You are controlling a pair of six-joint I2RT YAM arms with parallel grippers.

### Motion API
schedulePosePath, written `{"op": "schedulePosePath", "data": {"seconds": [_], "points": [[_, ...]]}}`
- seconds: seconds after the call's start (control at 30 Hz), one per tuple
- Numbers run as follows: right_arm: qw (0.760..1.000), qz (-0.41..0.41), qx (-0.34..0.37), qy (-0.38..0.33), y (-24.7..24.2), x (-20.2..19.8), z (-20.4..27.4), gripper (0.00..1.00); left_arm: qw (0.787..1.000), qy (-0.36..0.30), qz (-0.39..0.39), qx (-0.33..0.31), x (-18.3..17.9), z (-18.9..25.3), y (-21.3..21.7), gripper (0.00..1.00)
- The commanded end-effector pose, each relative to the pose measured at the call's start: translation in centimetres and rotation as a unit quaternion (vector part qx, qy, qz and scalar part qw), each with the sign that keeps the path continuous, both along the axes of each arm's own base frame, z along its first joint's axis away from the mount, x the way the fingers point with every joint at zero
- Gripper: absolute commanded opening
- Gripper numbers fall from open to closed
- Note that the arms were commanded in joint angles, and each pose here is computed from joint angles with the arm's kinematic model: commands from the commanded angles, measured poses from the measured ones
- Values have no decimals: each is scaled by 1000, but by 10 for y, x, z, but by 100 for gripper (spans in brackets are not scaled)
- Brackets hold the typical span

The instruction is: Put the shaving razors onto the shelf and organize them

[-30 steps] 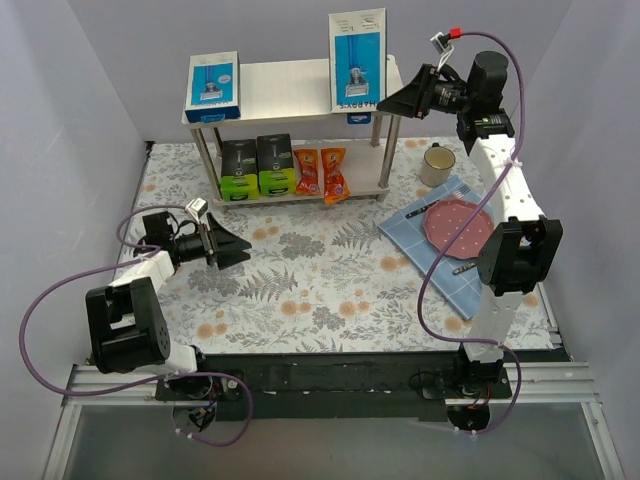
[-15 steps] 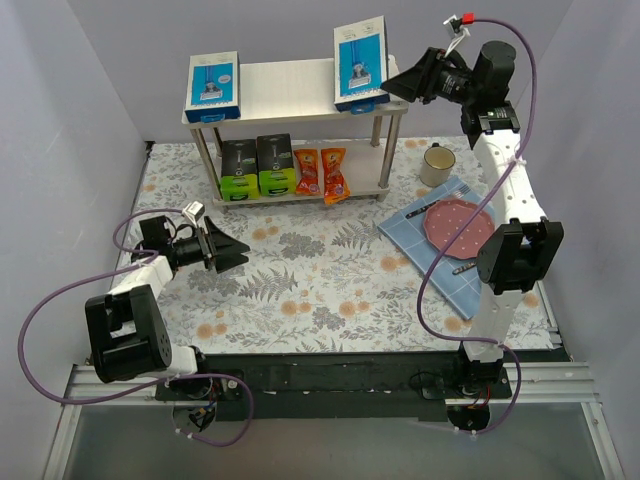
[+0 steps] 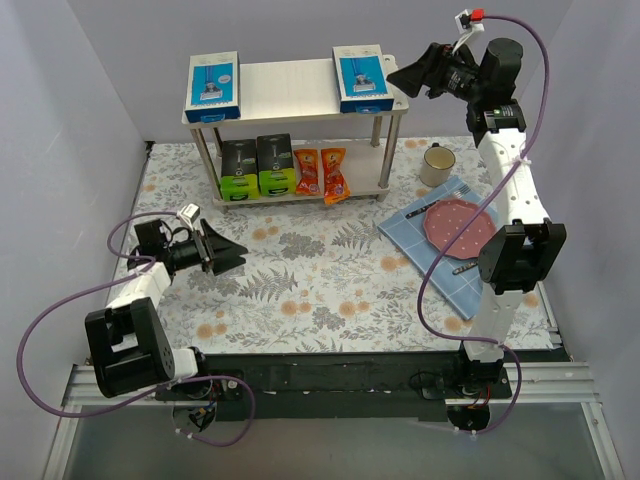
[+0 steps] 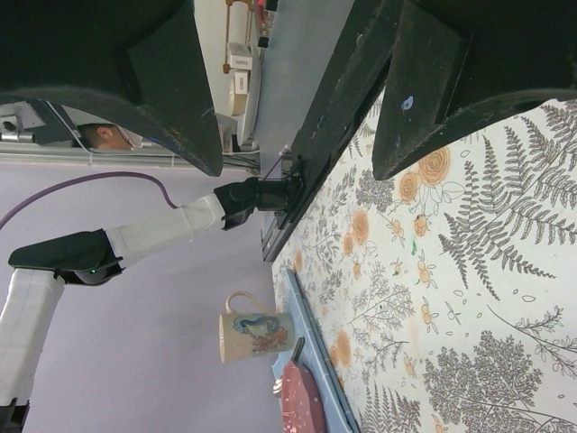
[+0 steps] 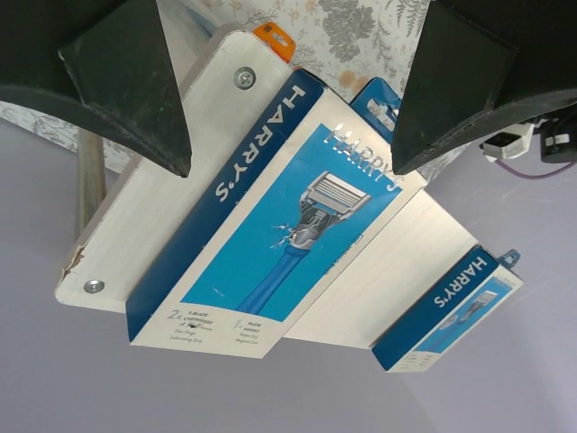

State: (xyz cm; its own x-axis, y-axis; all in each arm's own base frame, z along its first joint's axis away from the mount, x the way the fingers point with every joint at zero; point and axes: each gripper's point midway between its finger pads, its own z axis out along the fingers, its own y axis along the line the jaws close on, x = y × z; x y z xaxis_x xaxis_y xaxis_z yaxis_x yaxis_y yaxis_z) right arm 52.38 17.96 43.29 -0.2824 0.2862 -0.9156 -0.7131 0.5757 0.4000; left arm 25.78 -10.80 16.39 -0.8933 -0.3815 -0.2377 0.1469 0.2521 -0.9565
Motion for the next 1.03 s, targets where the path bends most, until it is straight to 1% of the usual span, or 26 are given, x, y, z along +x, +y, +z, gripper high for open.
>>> {"op": "schedulePosePath", "data": {"seconds": [0.0, 0.03, 0.1, 0.13, 0.17, 0.2, 0.23, 0.27, 0.3, 0.33, 0.37, 0.4, 0.47, 0.5, 0.53, 0.57, 0.6, 0.63, 0.67, 0.73, 0.77, 0.93, 1.0], "points": [[997, -29, -21, -71, -12, -13, 38, 98, 999, -45, 7, 28, 3, 14, 4, 67], [996, -38, -25, -77, -16, -16, 42, 98, 998, -46, 9, 33, 4, 16, 5, 66], [995, -50, -42, -79, -21, -17, 39, 98, 996, -71, 14, 51, 13, 24, 8, 68], [993, -73, -49, -76, -27, -20, 40, 99, 995, -78, 14, 56, 16, 28, 9, 69], [993, -87, -62, -51, -32, -21, 26, 98, 993, -97, 17, 65, 23, 40, 12, 73], [991, -103, -72, -41, -37, -23, 20, 99, 991, -107, 19, 72, 28, 47, 14, 98], [986, -129, -90, -50, -48, -32, 24, 99, 990, -118, 20, 77, 32, 53, 15, 98], [985, -134, -105, -4, -51, -34, -13, 98, 988, -127, 21, 80, 35, 60, 16, 98], [983, -142, -115, 28, -55, -42, -33, 98, 985, -150, 21, 86, 41, 75, 18, 98], [980, -150, -126, 40, -60, -58, -43, 98, 984, -152, 22, 86, 44, 80, 19, 98], [975, -139, -144, 97, -61, -69, -98, 99, 983, -158, 24, 88, 47, 85, 20, 98], [970, -127, -156, 137, -61, -85, -131, 98, 981, -170, 27, 93, 51, 94, 21, 98], [967, -86, -163, 174, -53, -120, -160, 98, 977, -175, 45, 110, 60, 98, 26, 98], [959, -60, -170, 221, -47, -143, -196, 98, 975, -179, 52, 118, 64, 100, 28, 98], [955, -50, -170, 238, -43, -162, -202, 98, 972, -188, 60, 127, 68, 106, 31, 98], [950, -47, -173, 256, -39, -174, -211, 98, 966, -191, 79, 152, 76, 104, 37, 98], [946, -22, -189, 262, -24, -192, -220, 98, 964, -190, 89, 165, 80, 104, 41, 98], [942, -5, -205, 266, -18, -210, -219, 99, 960, -192, 99, 176, 85, 107, 44, 98], [940, 23, -223, 258, 0, -225, -218, 98, 955, -197, 107, 192, 90, 107, 49, 98], [938, 15, -242, 250, 3, -234, -208, 99, 954, -199, 103, 198, 92, 112, 50, 98], [933, 20, -248, 258, 5, -242, -208, 98, 954, -199, 105, 199, 93, 112, 51, 98], [925, -7, -271, 265, -5, -239, -199, 99, 955, -197, 106, 195, 98, 116, 52, 98], [932, -19, -266, 247, -5, -231, -187, 98, 956, -194, 106, 194, 99, 116, 52, 98]]}}
